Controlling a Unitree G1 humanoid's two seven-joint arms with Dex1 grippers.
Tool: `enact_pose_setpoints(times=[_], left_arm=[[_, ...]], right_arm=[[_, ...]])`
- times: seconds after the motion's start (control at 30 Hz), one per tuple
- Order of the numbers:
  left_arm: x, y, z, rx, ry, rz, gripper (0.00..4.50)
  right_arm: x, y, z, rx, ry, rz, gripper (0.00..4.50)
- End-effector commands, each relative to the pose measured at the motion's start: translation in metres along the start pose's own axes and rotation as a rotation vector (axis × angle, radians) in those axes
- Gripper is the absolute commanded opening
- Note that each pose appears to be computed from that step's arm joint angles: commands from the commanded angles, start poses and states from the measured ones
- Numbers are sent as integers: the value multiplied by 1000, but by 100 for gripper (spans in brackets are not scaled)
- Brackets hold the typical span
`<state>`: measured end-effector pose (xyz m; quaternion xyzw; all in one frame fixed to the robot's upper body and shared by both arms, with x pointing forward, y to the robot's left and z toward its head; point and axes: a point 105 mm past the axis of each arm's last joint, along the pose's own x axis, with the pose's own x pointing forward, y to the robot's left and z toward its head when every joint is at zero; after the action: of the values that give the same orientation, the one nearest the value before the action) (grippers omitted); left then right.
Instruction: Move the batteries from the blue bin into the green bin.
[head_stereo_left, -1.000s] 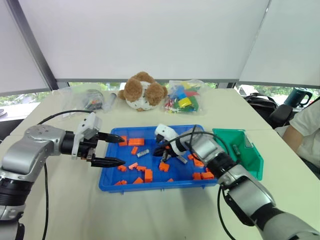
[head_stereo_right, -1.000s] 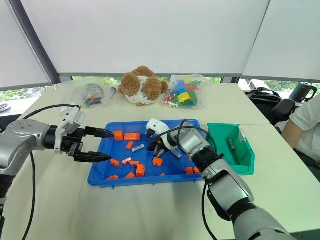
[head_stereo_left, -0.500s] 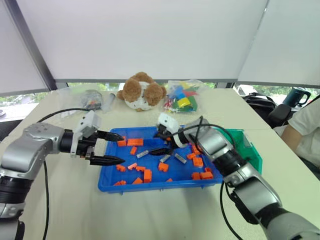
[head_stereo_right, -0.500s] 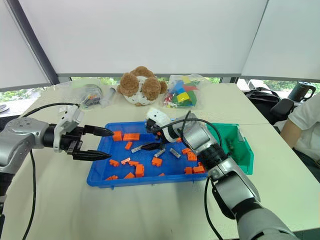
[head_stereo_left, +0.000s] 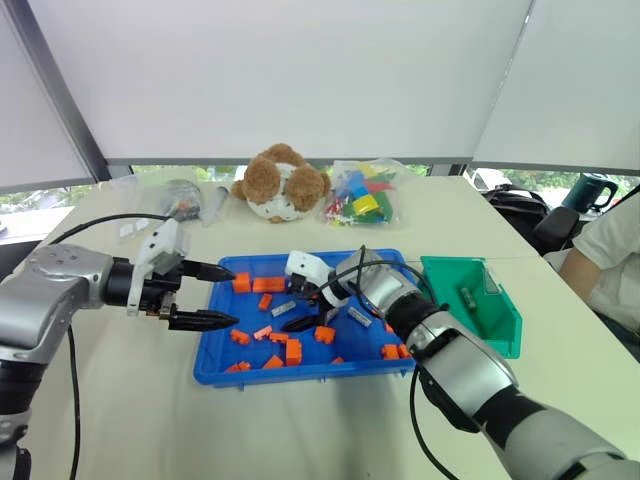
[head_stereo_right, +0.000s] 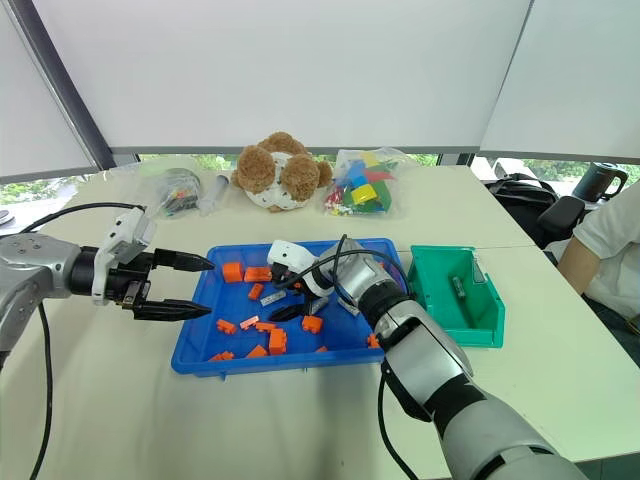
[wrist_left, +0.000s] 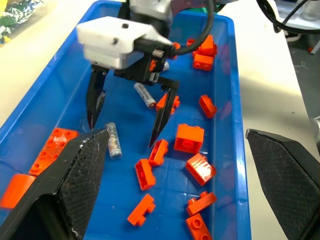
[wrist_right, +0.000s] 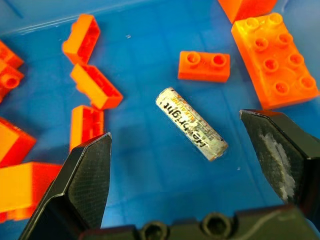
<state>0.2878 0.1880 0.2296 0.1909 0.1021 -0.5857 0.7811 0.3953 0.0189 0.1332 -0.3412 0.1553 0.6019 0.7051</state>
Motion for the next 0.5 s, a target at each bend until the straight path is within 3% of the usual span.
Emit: enact_pose_setpoints(times=[0.03, 0.13, 0.23, 0.47, 0.5], left_arm=[[-8, 0, 11, 45, -13, 33, 450], [-7, 0, 10, 46, -14, 40, 450], [-7, 0, 10, 46, -14, 47, 450], [-8, 0, 9, 44, -15, 61, 450], [-8, 0, 9, 44, -15, 62, 450]], right_arm=[[1, -5, 4, 6, -3, -18, 445], [5, -2, 1, 44, 2, -4, 445], [8, 0, 0, 74, 0, 10, 364], [17, 5, 4, 81, -9, 22, 5], [17, 6, 4, 79, -6, 23, 2]])
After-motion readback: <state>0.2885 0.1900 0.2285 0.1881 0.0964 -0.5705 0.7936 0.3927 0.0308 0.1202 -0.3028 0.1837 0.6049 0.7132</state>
